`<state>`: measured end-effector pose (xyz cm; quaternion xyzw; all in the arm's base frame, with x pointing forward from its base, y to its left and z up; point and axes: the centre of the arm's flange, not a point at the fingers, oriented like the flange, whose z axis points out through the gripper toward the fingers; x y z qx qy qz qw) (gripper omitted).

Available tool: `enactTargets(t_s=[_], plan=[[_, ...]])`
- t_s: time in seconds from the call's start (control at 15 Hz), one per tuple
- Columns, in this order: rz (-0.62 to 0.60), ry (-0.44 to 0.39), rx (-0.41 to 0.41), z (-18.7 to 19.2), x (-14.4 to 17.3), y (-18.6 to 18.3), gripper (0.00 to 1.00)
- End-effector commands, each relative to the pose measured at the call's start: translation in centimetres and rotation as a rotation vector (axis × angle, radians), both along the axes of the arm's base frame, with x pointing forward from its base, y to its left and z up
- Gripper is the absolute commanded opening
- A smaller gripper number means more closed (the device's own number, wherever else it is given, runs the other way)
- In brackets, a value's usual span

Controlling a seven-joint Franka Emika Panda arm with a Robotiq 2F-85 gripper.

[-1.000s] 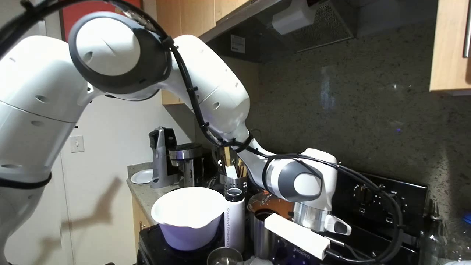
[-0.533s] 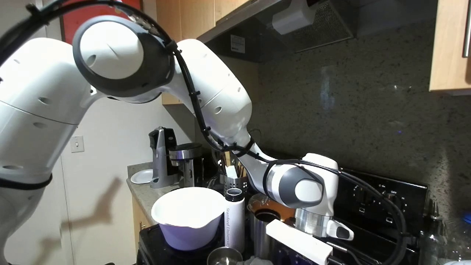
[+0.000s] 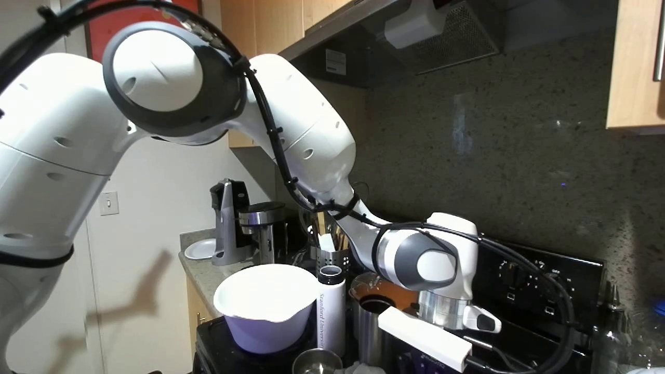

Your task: Put the bowl on the right plate of the stove

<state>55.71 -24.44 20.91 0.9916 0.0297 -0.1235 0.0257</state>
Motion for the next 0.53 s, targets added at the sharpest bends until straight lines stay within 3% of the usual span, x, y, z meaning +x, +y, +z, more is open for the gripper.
enactTargets(t_s=[0.0, 0.47], plan=[[-0.004, -0.03, 0.003, 2.3, 0.1, 0.6, 0.02], [0.045, -0.058, -0.006, 7.4, 0.7, 3.9, 0.03]])
